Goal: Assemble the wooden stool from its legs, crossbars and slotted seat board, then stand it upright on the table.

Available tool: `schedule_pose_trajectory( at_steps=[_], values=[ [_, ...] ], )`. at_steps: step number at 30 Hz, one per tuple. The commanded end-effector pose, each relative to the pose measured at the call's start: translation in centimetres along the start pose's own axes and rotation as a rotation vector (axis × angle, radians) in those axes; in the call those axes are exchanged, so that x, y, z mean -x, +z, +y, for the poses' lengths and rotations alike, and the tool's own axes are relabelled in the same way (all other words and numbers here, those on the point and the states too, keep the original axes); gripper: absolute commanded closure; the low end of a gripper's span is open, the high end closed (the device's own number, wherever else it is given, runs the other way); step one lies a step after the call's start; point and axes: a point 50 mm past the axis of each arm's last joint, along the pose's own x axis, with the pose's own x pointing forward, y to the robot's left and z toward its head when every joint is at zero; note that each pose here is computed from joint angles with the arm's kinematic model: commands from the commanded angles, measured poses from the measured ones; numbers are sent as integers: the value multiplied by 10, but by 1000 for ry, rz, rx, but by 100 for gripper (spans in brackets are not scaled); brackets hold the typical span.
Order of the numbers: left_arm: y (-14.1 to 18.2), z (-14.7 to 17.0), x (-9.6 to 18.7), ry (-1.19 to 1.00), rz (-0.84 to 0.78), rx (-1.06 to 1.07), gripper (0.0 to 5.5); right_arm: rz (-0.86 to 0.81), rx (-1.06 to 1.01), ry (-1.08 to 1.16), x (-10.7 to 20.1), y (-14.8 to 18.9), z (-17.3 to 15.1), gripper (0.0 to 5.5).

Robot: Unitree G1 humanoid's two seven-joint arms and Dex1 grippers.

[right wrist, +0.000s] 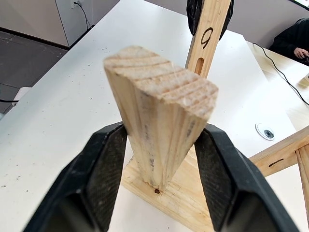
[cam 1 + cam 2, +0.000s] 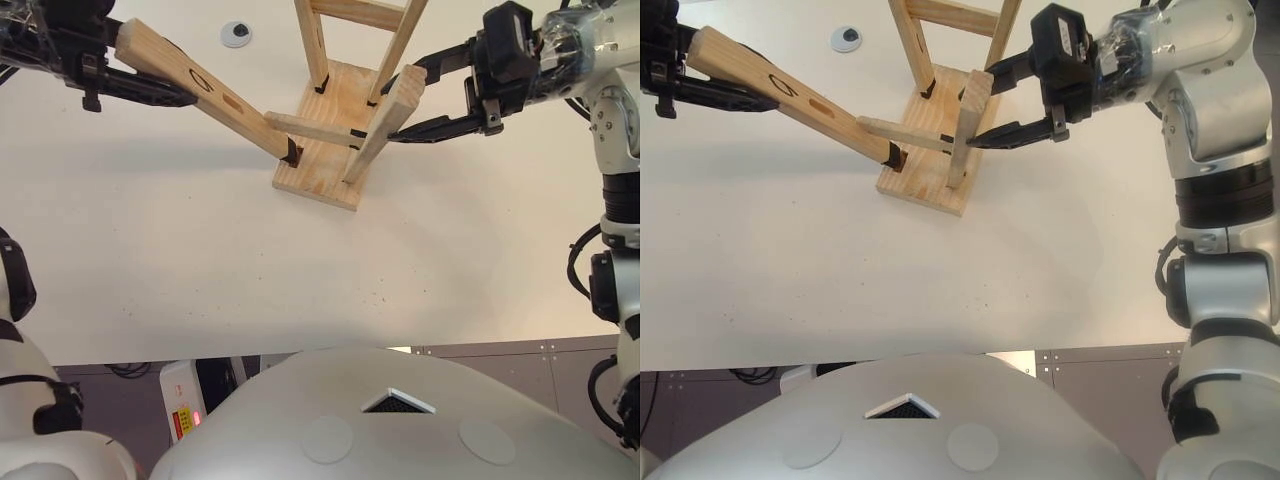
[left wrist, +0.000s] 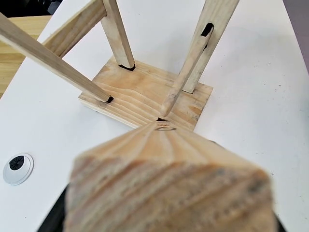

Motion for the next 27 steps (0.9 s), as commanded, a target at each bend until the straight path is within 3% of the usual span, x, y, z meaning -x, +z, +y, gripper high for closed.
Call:
schedule_pose_trajectory(
  at_steps=[1,13,18,21,22,27],
  values=[
    [-5,0,-11,-44,40,-21,349,66,-87,5,-5,-21,7,336],
    [-9,-15,-10,-149,149,1,349,129,-31,-107,5,-25,-4,337],
    [-12,-21,-12,-161,114,31,349,146,-49,-134,8,-29,-2,337],
    [-10,-25,-7,-139,45,45,349,62,-150,-162,6,-29,4,337],
    [-10,-26,-5,-125,24,51,349,30,-184,-167,5,-28,6,299],
    [-20,-33,3,-30,-71,108,349,-68,-294,-194,0,-21,16,237]
  ],
)
